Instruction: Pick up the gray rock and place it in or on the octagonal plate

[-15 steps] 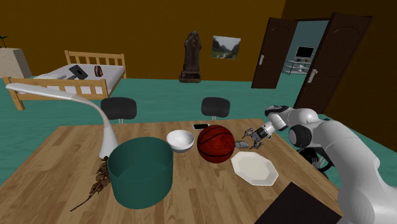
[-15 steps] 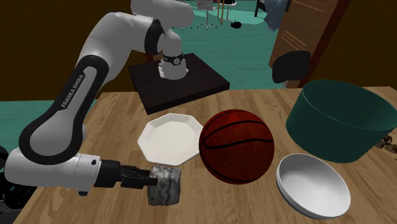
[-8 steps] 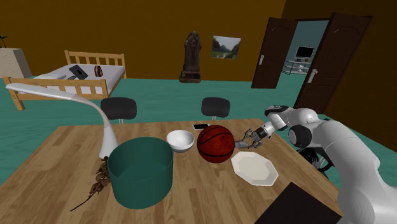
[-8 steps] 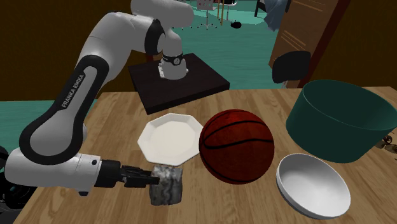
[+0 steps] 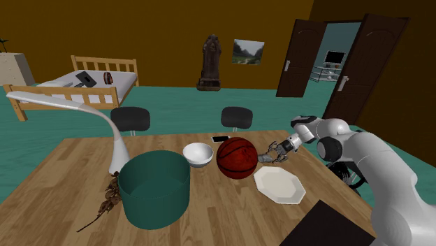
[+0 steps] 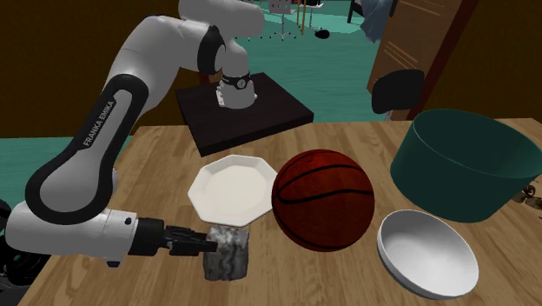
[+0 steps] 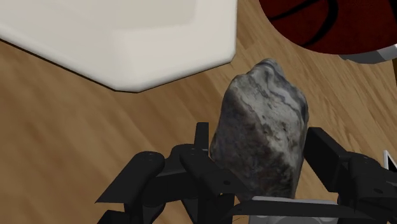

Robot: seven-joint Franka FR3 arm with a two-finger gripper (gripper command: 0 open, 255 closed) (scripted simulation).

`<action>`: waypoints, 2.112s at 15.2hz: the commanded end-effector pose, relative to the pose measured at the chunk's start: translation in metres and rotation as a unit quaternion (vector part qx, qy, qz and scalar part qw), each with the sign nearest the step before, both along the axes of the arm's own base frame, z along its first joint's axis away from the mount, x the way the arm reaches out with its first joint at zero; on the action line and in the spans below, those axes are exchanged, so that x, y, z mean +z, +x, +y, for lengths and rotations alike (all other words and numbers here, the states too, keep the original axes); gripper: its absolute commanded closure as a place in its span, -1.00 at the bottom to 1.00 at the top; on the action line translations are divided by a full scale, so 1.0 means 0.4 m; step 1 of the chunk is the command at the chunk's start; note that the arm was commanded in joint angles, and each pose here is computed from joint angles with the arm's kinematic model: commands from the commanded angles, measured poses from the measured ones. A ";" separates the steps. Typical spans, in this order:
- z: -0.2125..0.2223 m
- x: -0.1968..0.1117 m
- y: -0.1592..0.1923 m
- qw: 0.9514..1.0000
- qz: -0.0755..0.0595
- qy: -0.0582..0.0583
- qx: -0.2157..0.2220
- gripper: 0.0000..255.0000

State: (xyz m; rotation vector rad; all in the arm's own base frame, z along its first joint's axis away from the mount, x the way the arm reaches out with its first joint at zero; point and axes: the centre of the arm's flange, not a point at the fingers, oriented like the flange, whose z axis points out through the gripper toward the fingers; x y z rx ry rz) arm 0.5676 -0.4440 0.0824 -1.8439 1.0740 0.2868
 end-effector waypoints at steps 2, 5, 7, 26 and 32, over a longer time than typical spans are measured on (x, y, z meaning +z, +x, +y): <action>0.003 0.028 -0.002 1.000 0.001 0.001 0.001 1.00; 0.003 0.067 -0.002 1.000 0.001 0.001 0.001 1.00; 0.003 0.094 -0.002 1.000 0.001 0.001 0.001 1.00; 0.160 0.224 -0.291 1.000 0.001 0.001 0.001 1.00; 0.227 0.205 -0.380 0.970 -0.056 -0.151 -0.180 -1.00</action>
